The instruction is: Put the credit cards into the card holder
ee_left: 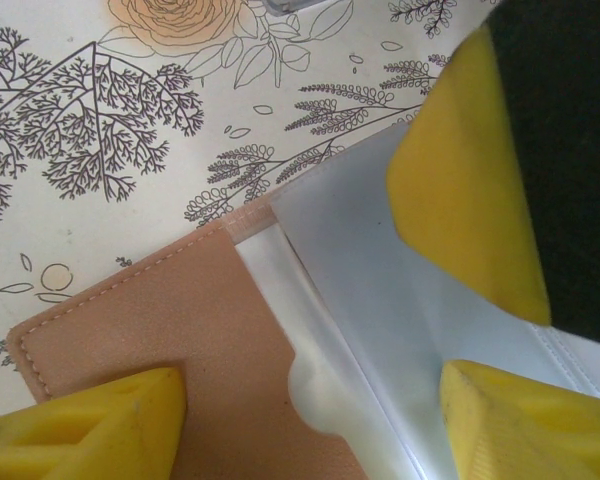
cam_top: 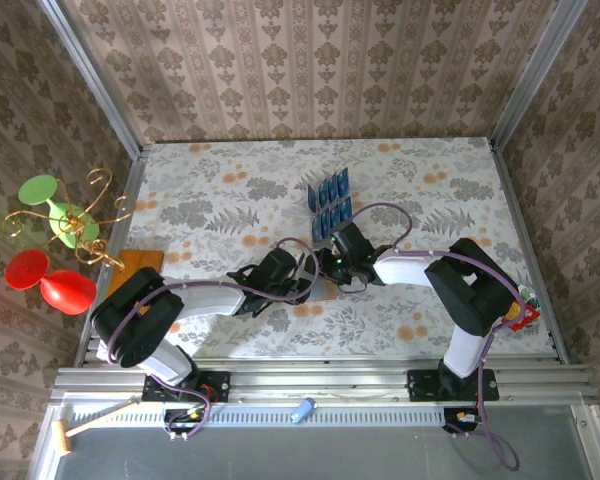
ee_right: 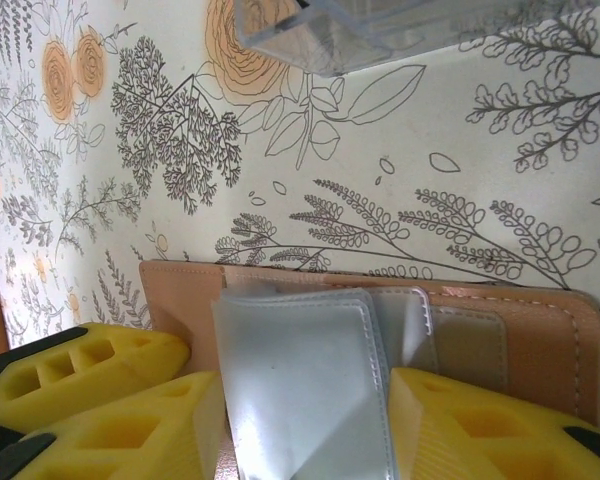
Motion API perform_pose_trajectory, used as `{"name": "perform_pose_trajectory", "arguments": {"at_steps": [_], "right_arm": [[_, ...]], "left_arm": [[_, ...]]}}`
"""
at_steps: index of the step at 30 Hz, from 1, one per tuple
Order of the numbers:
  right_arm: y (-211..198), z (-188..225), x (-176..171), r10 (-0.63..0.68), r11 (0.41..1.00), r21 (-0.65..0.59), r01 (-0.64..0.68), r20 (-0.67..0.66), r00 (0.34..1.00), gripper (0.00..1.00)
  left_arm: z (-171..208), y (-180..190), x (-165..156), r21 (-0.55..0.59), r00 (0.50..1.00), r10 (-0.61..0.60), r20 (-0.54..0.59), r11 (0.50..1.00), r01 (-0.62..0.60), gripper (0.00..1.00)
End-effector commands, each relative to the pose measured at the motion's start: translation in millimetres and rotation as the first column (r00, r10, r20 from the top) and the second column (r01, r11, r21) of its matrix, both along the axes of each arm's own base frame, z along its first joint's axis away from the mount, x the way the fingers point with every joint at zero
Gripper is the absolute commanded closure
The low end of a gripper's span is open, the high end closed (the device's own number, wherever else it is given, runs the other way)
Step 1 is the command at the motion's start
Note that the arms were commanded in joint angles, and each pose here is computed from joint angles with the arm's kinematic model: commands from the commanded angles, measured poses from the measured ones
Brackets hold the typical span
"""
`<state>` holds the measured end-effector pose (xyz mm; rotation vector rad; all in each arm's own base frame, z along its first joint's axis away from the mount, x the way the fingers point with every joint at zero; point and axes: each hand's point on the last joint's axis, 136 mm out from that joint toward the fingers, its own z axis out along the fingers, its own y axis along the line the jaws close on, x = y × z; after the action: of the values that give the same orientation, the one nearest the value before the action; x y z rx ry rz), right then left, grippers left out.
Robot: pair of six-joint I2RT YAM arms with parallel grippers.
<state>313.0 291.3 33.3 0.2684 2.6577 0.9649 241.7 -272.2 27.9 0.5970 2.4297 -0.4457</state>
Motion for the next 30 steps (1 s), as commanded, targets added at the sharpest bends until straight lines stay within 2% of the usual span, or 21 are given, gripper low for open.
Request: {"name": "perform_pose_trajectory", "arguments": {"at_steps": [1, 16, 30], "right_arm": [[-16, -19, -9, -0.026, 0.999, -0.043, 0.024, -0.048, 0.998, 0.49], [-25, -7, -3, -0.042, 0.998, -0.055, 0.041, -0.021, 0.999, 0.44], [-18, 3, -5, -0.007, 1.000, -0.006, 0.007, -0.006, 1.000, 0.49]], "left_arm": [[-17, 13, -12, 0.047, 0.999, -0.001, -0.047, 0.999, 0.003, 0.32], [-24, 18, -15, 0.060, 0.999, 0.003, -0.052, 0.998, 0.000, 0.38], [-28, 20, -17, 0.063, 0.999, -0.001, -0.055, 0.998, 0.005, 0.38]]}}
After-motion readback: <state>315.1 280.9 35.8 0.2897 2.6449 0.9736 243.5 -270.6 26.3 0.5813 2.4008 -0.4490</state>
